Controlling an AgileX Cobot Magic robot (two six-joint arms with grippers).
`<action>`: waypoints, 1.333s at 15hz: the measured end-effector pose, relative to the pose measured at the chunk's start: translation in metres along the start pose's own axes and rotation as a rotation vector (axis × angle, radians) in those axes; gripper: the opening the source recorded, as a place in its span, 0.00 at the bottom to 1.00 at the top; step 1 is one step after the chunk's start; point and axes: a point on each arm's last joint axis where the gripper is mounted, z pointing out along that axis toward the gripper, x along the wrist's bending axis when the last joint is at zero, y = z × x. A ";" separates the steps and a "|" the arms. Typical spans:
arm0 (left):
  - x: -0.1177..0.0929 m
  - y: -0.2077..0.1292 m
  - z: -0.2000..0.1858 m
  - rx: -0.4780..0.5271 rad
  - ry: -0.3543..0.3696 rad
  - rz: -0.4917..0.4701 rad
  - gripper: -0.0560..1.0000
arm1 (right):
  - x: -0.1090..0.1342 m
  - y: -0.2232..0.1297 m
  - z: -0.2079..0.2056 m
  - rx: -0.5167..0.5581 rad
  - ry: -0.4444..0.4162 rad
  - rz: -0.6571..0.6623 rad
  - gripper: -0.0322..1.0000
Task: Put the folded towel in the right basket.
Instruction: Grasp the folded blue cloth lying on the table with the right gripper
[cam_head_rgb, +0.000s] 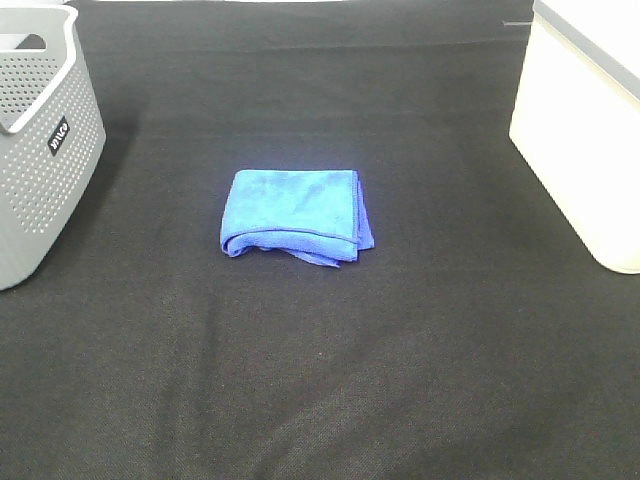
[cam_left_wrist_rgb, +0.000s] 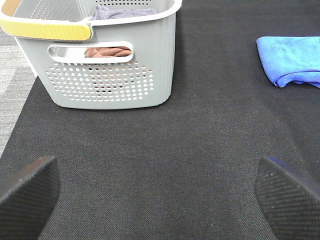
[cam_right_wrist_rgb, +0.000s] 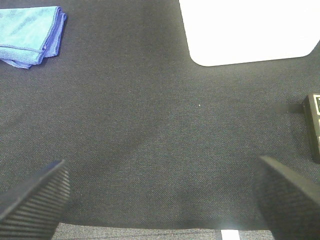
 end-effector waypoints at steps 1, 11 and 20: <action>0.000 0.000 0.000 0.000 0.000 0.000 0.99 | 0.000 0.000 0.000 0.000 0.000 0.000 0.97; 0.000 0.000 0.000 0.000 0.000 0.000 0.99 | 0.000 0.000 0.000 0.000 0.000 0.000 0.97; 0.000 0.000 0.000 0.000 0.000 0.000 0.99 | 0.000 0.000 0.000 0.000 0.000 0.000 0.97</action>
